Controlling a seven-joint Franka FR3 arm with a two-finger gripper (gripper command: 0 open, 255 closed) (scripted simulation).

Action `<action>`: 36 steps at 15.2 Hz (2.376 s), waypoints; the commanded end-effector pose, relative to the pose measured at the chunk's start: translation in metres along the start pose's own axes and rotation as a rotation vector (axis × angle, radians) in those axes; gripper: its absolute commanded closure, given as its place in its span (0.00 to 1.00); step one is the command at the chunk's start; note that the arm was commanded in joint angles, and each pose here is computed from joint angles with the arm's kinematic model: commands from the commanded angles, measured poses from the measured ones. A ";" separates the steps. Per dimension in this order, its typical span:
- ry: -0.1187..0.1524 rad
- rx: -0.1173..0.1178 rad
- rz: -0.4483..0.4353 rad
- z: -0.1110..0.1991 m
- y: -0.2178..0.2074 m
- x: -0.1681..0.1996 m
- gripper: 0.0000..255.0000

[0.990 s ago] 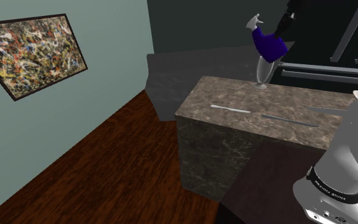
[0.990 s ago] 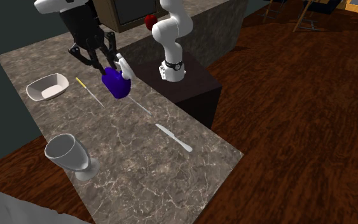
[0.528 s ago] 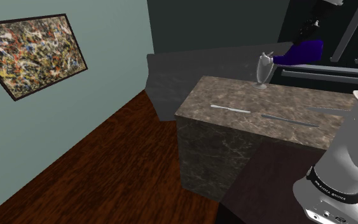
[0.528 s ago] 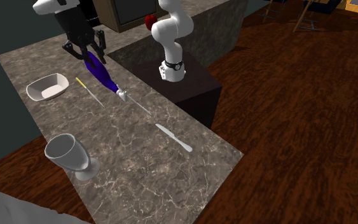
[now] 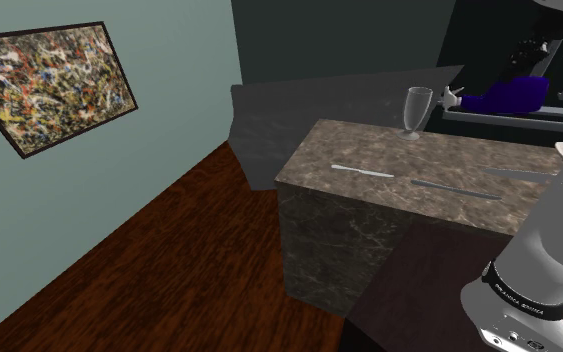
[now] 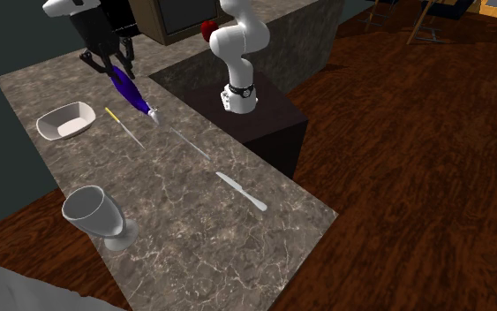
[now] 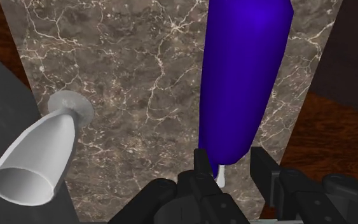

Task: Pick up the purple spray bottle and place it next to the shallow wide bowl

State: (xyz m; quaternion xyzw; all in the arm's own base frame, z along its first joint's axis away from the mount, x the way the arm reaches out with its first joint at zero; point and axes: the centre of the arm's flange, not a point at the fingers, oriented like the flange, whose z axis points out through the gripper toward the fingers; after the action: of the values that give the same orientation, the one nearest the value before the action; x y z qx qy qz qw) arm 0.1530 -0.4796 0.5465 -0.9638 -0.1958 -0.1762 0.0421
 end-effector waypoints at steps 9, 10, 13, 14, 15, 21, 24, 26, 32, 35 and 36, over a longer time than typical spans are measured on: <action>0.000 0.000 -0.001 -0.015 -0.017 -0.129 1.00; 0.000 0.000 -0.001 -0.017 -0.019 -0.142 1.00; 0.000 0.000 -0.001 -0.022 -0.025 -0.181 1.00; 0.000 0.000 -0.001 -0.023 -0.027 -0.194 1.00; 0.000 0.000 -0.001 -0.025 -0.029 -0.207 1.00; 0.000 0.000 -0.001 -0.035 -0.040 -0.285 1.00; 0.000 0.000 -0.001 -0.040 -0.046 -0.324 1.00; 0.000 0.000 -0.001 -0.044 -0.049 -0.350 1.00; 0.000 0.000 -0.001 -0.054 -0.061 -0.427 1.00; 0.000 0.000 -0.001 -0.059 -0.066 -0.466 1.00; 0.000 0.000 -0.001 -0.060 -0.068 -0.479 1.00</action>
State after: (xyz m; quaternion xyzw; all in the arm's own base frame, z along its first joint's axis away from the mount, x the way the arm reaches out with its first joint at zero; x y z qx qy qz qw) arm -0.2969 -0.5988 0.4350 -0.9636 -0.1961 -0.1766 0.0420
